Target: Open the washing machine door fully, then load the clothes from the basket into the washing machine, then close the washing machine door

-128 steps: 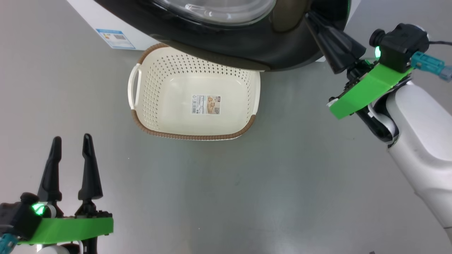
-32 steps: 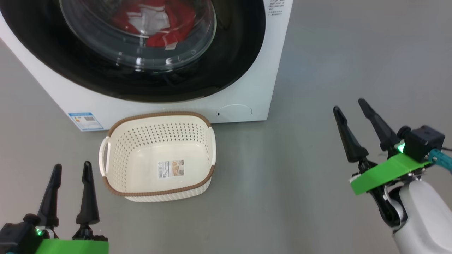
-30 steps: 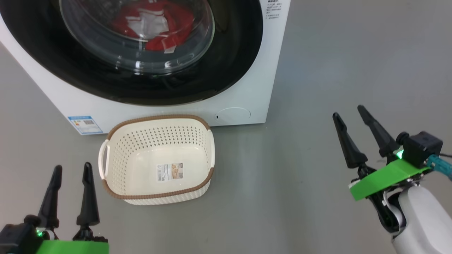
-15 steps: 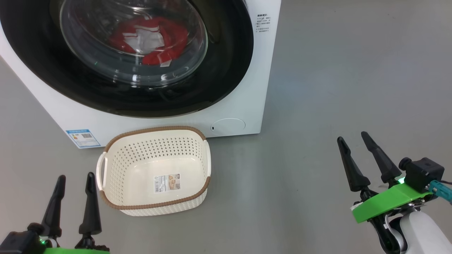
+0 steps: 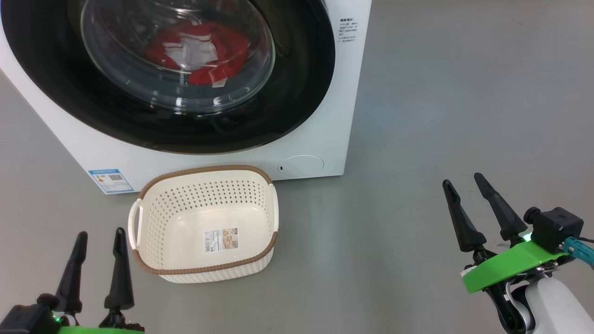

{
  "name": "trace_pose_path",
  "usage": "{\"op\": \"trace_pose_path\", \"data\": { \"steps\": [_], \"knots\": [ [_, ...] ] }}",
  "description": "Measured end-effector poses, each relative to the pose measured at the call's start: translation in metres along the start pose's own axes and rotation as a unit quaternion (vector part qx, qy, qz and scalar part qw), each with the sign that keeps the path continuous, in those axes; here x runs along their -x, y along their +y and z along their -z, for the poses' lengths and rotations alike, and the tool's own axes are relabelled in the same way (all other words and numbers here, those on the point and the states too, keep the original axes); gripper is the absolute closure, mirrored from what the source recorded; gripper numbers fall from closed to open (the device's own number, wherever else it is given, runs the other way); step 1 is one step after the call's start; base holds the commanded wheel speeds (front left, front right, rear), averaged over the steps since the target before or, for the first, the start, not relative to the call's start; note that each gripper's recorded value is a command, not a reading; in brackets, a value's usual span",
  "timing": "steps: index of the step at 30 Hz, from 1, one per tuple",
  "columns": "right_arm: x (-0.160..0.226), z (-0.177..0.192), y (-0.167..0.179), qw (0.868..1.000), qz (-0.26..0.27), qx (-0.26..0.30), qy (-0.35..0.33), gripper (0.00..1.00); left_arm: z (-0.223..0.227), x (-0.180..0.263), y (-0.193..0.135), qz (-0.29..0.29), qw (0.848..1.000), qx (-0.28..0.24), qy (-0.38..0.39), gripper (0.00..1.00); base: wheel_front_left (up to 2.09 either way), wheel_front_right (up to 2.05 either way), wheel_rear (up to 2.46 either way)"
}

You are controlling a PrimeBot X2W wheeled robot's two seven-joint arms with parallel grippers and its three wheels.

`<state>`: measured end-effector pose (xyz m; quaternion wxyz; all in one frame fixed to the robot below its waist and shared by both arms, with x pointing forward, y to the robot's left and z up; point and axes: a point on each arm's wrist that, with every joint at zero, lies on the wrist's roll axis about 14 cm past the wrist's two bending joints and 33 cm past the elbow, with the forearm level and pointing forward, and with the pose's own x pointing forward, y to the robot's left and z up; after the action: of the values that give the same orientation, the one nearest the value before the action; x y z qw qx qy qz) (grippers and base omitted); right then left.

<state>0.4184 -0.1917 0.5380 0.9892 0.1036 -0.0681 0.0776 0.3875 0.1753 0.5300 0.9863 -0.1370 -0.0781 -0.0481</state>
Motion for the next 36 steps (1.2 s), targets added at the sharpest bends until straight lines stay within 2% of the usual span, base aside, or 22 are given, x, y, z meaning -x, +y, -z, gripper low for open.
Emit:
{"op": "trace_pose_path", "data": {
  "steps": [20, 21, 27, 36],
  "knots": [
    [-0.001, 0.006, 0.002, 1.000, -0.003, -0.001, 0.008, 0.00, 0.003, 0.000, 0.001, -0.001, 1.000, 0.002, 0.004, 0.00, 0.00, 0.00, 0.00],
    [0.000, 0.007, 0.002, 1.000, -0.003, -0.001, 0.010, 1.00, 0.004, 0.000, 0.000, -0.001, 1.000, 0.005, 0.005, 1.00, 0.00, 0.00, 0.00],
    [0.016, 0.040, 0.003, 0.998, 0.013, -0.024, 0.055, 1.00, 0.031, 0.011, -0.003, -0.014, 0.998, 0.028, 0.046, 1.00, 0.00, 0.00, 0.00],
    [0.016, 0.038, -0.002, 0.996, 0.030, -0.067, 0.055, 1.00, 0.032, 0.013, 0.001, -0.029, 0.996, 0.073, 0.049, 1.00, 0.00, 0.00, 0.00]
  ]
}}
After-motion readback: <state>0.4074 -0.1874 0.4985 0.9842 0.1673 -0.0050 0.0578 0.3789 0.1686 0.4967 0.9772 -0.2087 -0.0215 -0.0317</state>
